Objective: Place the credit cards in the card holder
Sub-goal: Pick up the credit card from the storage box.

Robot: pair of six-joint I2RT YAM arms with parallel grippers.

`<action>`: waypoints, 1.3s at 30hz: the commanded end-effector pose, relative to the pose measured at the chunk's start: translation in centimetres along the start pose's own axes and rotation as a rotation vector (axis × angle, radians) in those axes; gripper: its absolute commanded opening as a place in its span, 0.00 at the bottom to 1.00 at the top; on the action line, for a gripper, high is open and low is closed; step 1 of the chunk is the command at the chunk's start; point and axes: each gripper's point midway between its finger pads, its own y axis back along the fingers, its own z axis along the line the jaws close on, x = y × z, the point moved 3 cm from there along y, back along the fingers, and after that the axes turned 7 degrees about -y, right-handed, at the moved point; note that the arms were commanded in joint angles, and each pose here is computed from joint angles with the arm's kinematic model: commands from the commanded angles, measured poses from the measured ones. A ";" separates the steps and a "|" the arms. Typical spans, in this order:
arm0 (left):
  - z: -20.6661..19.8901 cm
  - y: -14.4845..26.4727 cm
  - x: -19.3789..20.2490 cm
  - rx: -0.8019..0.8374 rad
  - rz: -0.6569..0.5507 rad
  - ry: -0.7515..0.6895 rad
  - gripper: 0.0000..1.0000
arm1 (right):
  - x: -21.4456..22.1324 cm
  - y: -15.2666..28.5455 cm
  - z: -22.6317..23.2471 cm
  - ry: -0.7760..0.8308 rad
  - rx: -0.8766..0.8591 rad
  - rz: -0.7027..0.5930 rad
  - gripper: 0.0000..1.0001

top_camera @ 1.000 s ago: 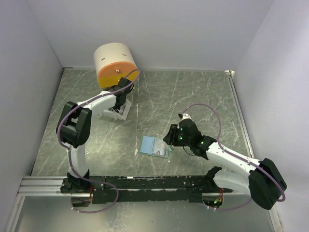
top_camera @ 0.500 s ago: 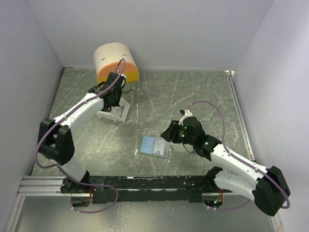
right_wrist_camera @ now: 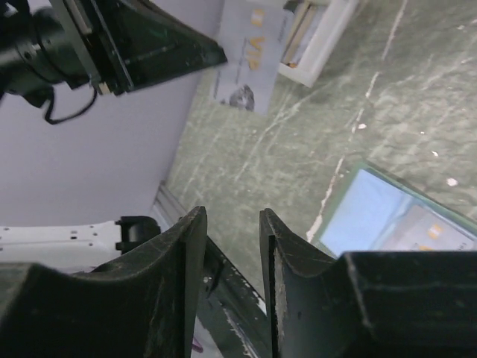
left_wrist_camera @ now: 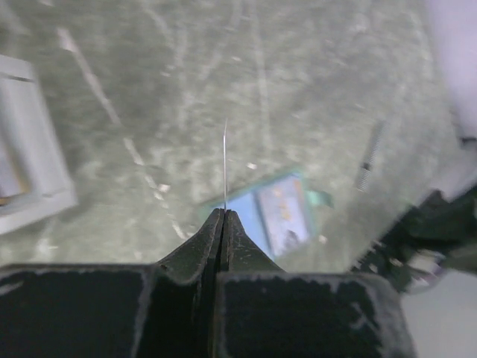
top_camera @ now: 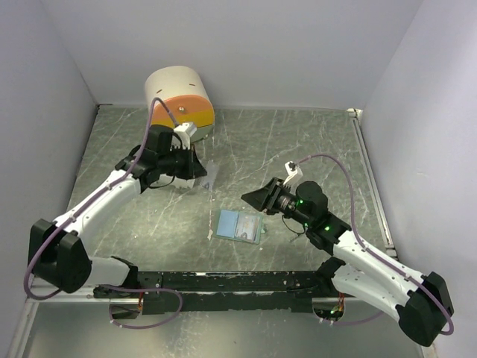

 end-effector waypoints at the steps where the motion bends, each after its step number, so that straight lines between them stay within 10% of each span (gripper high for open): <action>1: -5.7 2.4 -0.1 0.374 -0.051 0.088 0.07 | -0.4 0.0 2.0 -0.068 -0.102 -0.013 0.34; 9: -9.1 5.3 3.3 0.710 -0.131 0.332 0.07 | 0.8 -0.8 1.9 -0.145 -0.151 0.047 0.43; 21: -9.4 5.2 5.3 0.803 -0.113 0.467 0.07 | 1.5 -1.8 1.1 -0.170 -0.132 0.088 0.41; 35: -9.6 3.5 7.8 0.793 -0.031 0.513 0.07 | 2.1 -1.5 1.3 -0.183 -0.203 0.093 0.00; 39: -8.9 2.6 8.9 0.732 -0.009 0.512 0.34 | 2.2 -1.2 0.6 -0.178 -0.173 0.079 0.00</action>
